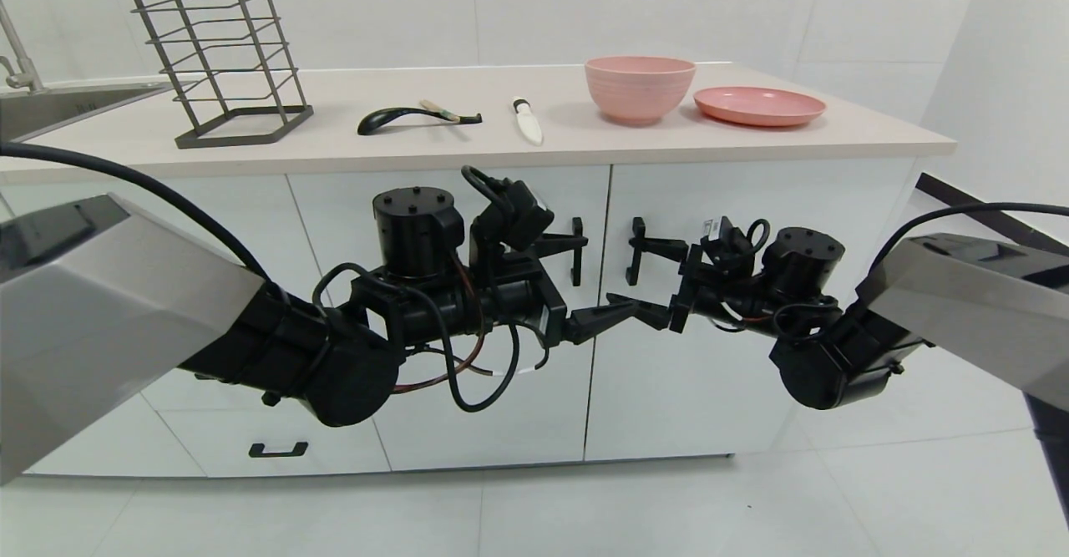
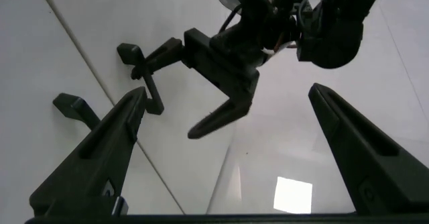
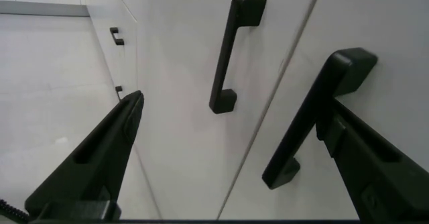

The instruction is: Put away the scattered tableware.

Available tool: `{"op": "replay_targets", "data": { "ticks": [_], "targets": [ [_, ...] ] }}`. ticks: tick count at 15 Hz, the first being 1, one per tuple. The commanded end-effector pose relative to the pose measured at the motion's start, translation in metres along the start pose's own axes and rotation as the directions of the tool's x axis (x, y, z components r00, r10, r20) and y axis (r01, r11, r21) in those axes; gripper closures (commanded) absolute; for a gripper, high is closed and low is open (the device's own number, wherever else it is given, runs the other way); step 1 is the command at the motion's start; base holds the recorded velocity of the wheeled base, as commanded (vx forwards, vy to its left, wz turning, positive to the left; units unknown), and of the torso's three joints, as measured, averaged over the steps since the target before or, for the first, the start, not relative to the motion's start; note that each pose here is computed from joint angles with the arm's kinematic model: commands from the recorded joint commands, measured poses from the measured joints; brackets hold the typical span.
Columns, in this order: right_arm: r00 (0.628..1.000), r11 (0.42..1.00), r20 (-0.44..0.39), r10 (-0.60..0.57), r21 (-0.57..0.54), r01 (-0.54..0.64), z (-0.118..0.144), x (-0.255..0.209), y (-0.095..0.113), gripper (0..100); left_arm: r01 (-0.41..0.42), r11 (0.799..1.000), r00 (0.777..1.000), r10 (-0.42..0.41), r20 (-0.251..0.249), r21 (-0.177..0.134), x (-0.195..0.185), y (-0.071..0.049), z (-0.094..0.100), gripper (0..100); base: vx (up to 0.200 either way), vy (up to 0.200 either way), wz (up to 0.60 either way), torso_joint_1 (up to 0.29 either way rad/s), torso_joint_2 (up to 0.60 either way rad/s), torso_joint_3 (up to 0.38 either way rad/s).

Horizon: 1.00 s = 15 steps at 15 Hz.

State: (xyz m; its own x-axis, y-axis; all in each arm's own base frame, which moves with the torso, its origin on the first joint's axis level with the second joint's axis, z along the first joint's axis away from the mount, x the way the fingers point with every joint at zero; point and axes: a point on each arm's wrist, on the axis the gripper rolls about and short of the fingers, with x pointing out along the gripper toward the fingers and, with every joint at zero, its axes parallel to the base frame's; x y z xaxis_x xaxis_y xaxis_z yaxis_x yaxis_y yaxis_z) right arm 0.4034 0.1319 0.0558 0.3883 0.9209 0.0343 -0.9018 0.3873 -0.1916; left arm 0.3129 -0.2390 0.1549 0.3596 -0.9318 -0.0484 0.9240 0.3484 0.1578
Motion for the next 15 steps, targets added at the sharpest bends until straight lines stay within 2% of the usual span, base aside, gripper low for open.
{"op": "replay_targets", "data": {
  "ticks": [1,7,9,13,15],
  "targets": [
    [0.999,0.999,-0.001,0.049,0.009,-0.049,-0.006,0.001,0.002,0,0.002,1.000,1.000,-0.002,0.005,0.003,0.004,0.002,-0.001,0,0.000,0.000,0.00,0.000,0.00,0.000],
    [0.980,0.980,0.026,0.197,0.000,-0.197,0.004,-0.013,0.006,0,0.015,1.000,1.000,-0.015,0.009,0.003,0.010,0.002,-0.003,0,0.000,0.000,0.00,0.000,0.00,0.000],
    [0.975,0.975,0.023,0.221,0.013,-0.221,0.011,-0.020,0.016,0,0.011,1.000,1.000,-0.011,0.013,0.006,0.011,0.003,-0.002,0,0.000,0.000,0.00,0.000,0.00,0.000],
    [0.956,0.954,0.018,0.294,0.058,-0.294,0.019,-0.040,0.041,0,-0.006,0.999,0.998,0.004,0.063,0.041,0.025,0.012,0.000,0,0.000,0.000,0.00,0.000,0.00,0.000],
    [0.948,0.943,0.010,0.318,0.095,-0.318,0.018,-0.048,0.054,0,0.003,0.999,0.997,-0.007,0.079,0.050,0.033,0.011,0.000,0,0.000,0.000,0.00,0.000,0.00,0.000]
  ]
}}
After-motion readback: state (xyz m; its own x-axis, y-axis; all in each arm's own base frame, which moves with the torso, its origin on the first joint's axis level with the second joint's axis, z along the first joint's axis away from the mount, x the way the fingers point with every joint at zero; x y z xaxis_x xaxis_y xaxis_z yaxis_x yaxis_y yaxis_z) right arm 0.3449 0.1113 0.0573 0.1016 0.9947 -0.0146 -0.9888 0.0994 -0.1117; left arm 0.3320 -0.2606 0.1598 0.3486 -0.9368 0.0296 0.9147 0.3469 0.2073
